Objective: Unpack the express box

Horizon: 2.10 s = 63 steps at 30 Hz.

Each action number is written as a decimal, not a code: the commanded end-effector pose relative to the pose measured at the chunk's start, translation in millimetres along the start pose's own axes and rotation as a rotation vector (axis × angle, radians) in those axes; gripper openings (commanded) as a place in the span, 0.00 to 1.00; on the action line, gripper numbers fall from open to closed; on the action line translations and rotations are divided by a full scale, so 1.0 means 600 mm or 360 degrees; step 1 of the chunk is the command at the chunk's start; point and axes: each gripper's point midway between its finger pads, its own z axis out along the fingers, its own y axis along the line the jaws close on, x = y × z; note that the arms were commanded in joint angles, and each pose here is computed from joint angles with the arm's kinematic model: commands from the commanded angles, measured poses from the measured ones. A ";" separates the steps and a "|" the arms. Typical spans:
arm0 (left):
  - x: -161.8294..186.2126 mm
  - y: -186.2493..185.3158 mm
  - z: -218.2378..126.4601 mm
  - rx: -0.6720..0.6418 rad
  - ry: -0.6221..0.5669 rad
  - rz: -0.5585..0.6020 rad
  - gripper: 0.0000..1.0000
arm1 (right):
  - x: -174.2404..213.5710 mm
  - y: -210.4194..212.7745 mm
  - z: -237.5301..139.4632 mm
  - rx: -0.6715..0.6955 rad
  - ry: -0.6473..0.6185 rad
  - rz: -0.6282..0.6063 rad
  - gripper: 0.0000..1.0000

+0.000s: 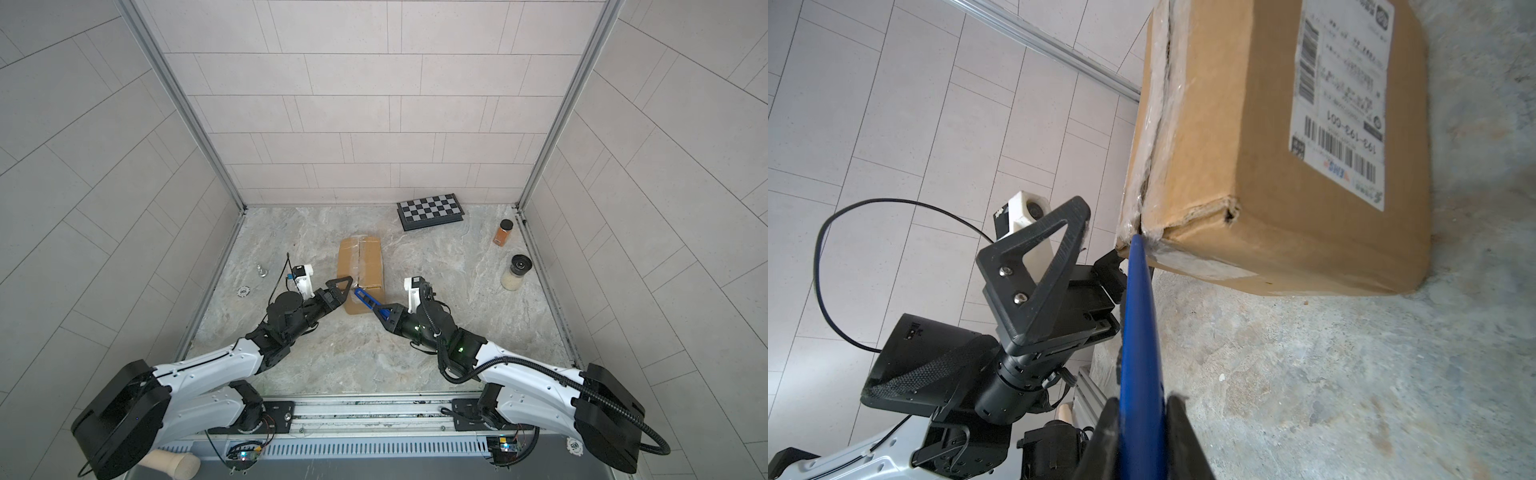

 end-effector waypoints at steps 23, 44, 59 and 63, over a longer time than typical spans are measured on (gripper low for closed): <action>-0.040 -0.015 -0.087 -0.0138 -0.0086 0.0250 1.00 | 0.008 0.048 -0.004 -0.0132 0.0377 -0.0263 0.00; 0.036 -0.094 -0.019 0.0199 -0.0061 -0.0006 0.99 | -0.033 0.021 0.007 -0.0040 0.0173 0.0025 0.00; -0.011 -0.058 -0.058 -0.0014 -0.0193 0.0150 1.00 | -0.089 -0.025 -0.075 0.0282 0.0014 -0.0082 0.00; -0.049 -0.057 -0.080 -0.0028 -0.0246 0.0184 1.00 | -0.085 -0.039 -0.087 0.0330 0.0016 -0.0097 0.00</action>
